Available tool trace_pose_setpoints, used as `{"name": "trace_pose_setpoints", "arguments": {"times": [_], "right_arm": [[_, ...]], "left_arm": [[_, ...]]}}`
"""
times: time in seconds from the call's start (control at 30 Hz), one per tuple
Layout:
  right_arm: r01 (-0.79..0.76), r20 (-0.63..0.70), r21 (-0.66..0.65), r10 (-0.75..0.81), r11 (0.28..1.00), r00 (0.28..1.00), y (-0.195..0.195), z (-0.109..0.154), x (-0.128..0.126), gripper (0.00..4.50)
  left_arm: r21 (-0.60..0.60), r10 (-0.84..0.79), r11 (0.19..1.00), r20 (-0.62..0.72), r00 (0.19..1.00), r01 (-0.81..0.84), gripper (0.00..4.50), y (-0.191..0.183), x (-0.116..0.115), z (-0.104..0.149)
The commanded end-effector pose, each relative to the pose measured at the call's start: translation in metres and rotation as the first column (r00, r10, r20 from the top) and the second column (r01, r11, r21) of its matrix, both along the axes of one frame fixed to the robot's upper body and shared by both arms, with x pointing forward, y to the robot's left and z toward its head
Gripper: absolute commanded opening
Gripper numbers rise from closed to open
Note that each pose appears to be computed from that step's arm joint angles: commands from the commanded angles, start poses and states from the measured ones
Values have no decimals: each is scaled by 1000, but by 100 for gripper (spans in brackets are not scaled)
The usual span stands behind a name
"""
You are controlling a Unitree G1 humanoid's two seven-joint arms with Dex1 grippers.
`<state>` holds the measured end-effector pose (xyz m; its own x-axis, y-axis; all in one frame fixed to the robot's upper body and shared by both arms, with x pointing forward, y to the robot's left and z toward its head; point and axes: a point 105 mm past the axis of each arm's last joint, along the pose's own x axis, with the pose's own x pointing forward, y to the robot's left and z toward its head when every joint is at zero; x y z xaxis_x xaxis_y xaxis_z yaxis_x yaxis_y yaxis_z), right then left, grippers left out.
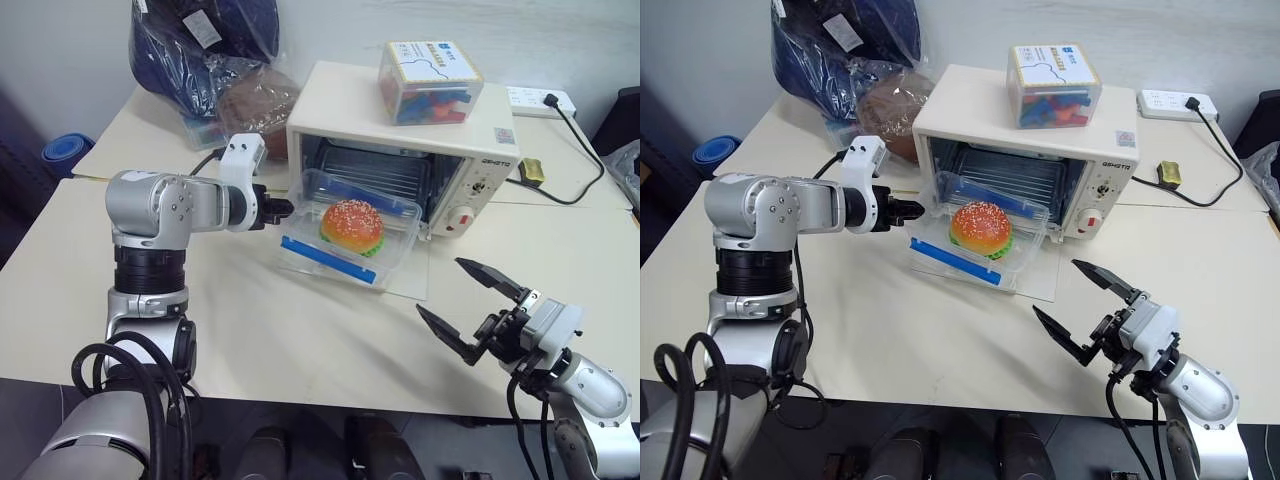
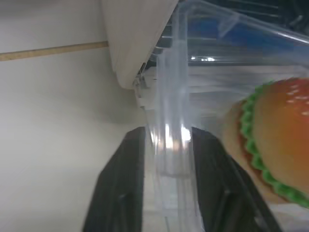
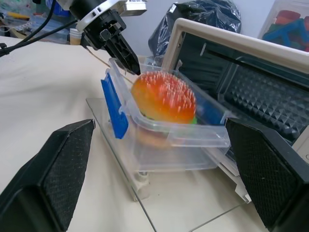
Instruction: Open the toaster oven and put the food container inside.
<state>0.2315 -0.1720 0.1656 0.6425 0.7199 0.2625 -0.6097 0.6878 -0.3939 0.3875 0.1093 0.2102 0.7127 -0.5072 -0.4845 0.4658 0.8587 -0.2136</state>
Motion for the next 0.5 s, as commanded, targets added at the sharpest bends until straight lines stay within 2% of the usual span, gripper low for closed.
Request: {"name": "trace_pose_setpoints", "arguments": {"times": [0.03, 0.13, 0.17, 0.2, 0.27, 0.33, 0.4, 0.5], "right_arm": [[13, 11, 22, -13, 1000, 1000, 4, 10, -2, 450], [9, -73, 26, -7, 1000, 997, 6, 12, 0, 450], [-37, -105, 25, 39, 999, 994, 12, 13, -3, 450], [-68, -141, 13, 70, 998, 988, 16, 12, -5, 431], [-155, -222, -38, 143, 987, 965, 27, 7, -11, 393], [-222, -291, -95, 186, 970, 938, 38, -1, -14, 323], [-260, -337, -126, 205, 957, 919, 47, -8, -13, 254], [-292, -345, -136, 231, 947, 910, 66, -12, 0, 151]], "left_arm": [[-114, -28, 993, 90, 996, 38, 281, -1, -2, 31], [-200, -103, 971, 141, 985, 130, 281, 6, -12, 47], [-216, -138, 961, 163, 977, 171, 281, 12, -18, 52], [-213, -174, 954, 189, 966, 213, 283, 19, -25, 56], [-133, -252, 946, 268, 930, 295, 245, 38, -36, 57], [49, -359, 931, 306, 882, 362, 200, 57, -46, 40], [164, -482, 876, 325, 813, 454, 139, 64, -55, 21], [166, -594, 795, 404, 695, 583, 47, 62, -70, -6]]}}
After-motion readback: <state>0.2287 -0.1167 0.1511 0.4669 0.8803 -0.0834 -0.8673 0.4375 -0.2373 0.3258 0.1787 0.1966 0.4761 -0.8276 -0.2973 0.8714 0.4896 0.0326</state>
